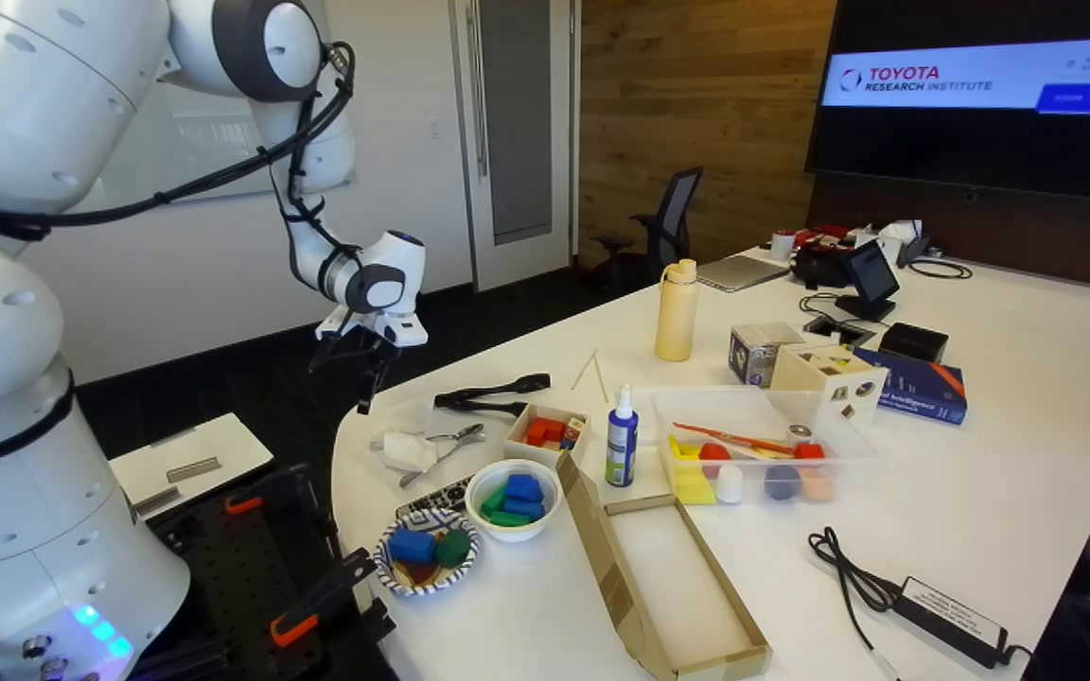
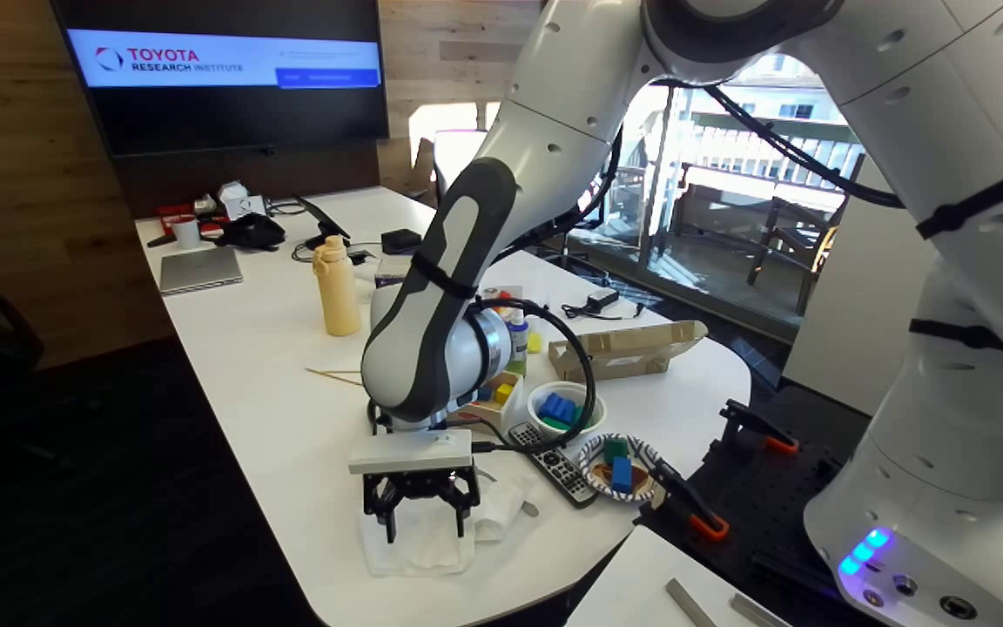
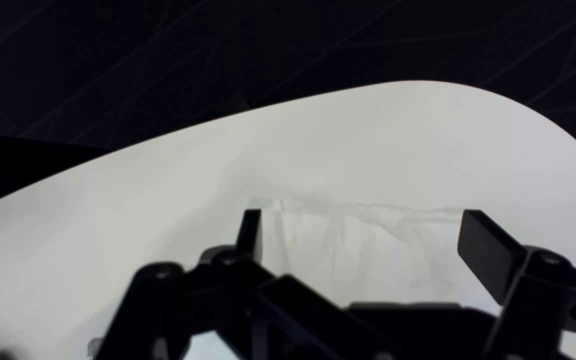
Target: Turnover the napkin on the left.
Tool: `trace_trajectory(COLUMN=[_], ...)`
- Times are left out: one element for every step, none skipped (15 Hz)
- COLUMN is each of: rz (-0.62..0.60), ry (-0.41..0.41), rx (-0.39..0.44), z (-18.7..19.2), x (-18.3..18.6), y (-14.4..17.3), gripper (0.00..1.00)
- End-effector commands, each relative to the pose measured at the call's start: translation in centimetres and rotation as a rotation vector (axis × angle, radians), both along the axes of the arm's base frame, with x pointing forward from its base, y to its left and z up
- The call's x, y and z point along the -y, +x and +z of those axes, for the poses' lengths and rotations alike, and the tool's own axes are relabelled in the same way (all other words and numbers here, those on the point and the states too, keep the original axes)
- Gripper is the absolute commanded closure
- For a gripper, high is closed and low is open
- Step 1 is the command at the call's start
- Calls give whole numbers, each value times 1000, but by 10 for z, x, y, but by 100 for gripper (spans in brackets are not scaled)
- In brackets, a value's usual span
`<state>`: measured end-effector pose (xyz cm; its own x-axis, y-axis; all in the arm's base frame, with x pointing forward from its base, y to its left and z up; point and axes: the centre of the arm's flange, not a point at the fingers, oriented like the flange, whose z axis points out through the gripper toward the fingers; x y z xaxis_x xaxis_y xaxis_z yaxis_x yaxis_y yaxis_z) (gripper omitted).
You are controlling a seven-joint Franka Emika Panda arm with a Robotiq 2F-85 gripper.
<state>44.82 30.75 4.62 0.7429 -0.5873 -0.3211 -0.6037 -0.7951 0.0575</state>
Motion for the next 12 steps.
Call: trace_trajectory(rz=[-36,-45,-55,-62,-72,-77,-84,-89,-91,-93,-94,-91], ry=[-37,-52,-69,-82,-97,-106,-115,-123,-127,-134,-142,-146], rx=[-47,-51,-57,-63,-63,-66,-70,-73,-77,-80,-81,-84], z=[-18,-21,-24,-26,-29,-31,-33,-35,-37,-39,-41,-44], x=[-10,-11,-12,-13,-13,-14,-15,-15,-15,-14,-14,-13], y=[4,5,6,8,11,14,17,19,22,25,27,29], gripper=[0,0,0,0,0,0,0,0,0,0,2,2])
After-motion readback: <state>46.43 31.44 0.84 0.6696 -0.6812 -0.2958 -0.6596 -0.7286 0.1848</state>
